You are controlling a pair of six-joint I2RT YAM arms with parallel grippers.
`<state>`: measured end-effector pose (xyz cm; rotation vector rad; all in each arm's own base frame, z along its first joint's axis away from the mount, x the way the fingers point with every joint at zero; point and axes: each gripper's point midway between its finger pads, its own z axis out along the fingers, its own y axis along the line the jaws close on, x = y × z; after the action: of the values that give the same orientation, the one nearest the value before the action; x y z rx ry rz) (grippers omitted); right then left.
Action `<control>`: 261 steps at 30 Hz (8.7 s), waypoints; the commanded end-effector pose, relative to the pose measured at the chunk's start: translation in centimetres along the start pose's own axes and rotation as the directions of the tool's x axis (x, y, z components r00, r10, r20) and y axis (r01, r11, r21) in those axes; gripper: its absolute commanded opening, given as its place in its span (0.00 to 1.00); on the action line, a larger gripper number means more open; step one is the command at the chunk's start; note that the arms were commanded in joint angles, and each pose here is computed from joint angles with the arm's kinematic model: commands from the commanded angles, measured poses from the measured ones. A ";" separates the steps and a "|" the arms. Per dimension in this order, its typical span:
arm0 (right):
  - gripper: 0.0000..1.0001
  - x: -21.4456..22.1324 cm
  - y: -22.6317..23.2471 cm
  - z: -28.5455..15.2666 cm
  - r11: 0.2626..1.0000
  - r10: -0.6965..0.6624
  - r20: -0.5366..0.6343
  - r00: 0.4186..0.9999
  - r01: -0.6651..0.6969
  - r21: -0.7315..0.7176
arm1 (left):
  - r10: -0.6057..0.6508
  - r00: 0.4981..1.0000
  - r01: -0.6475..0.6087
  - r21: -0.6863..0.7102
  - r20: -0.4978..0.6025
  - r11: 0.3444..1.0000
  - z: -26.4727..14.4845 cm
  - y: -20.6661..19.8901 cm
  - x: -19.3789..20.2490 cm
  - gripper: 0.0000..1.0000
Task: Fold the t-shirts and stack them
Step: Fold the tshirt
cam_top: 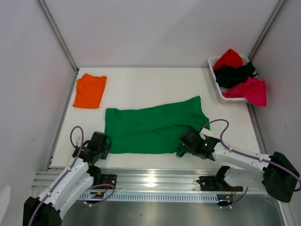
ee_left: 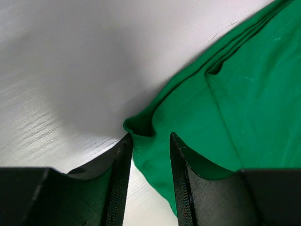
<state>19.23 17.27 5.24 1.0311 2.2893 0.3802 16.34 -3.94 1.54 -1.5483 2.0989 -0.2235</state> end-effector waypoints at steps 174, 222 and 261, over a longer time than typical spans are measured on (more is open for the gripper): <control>0.58 -24.0 15.6 12.5 0.933 -0.304 0.313 0.900 0.348 -0.094 | 0.335 0.942 -0.331 -0.117 0.023 0.936 1.5 -15.8 -5.1 0.27; 0.56 -9.6 15.2 13.1 0.936 -0.328 0.101 0.939 0.338 -0.103 | 0.364 0.931 -0.361 -0.120 0.002 0.925 2.3 -15.4 -4.6 0.27; 0.55 -9.9 17.5 14.0 0.914 -0.381 0.127 0.916 0.394 -0.095 | 0.387 0.921 -0.388 -0.138 -0.039 0.911 4.1 -14.2 -3.7 0.27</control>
<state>43.46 22.02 5.71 0.4866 2.2963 0.2968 30.84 -4.85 5.38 -1.1805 2.4202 0.0637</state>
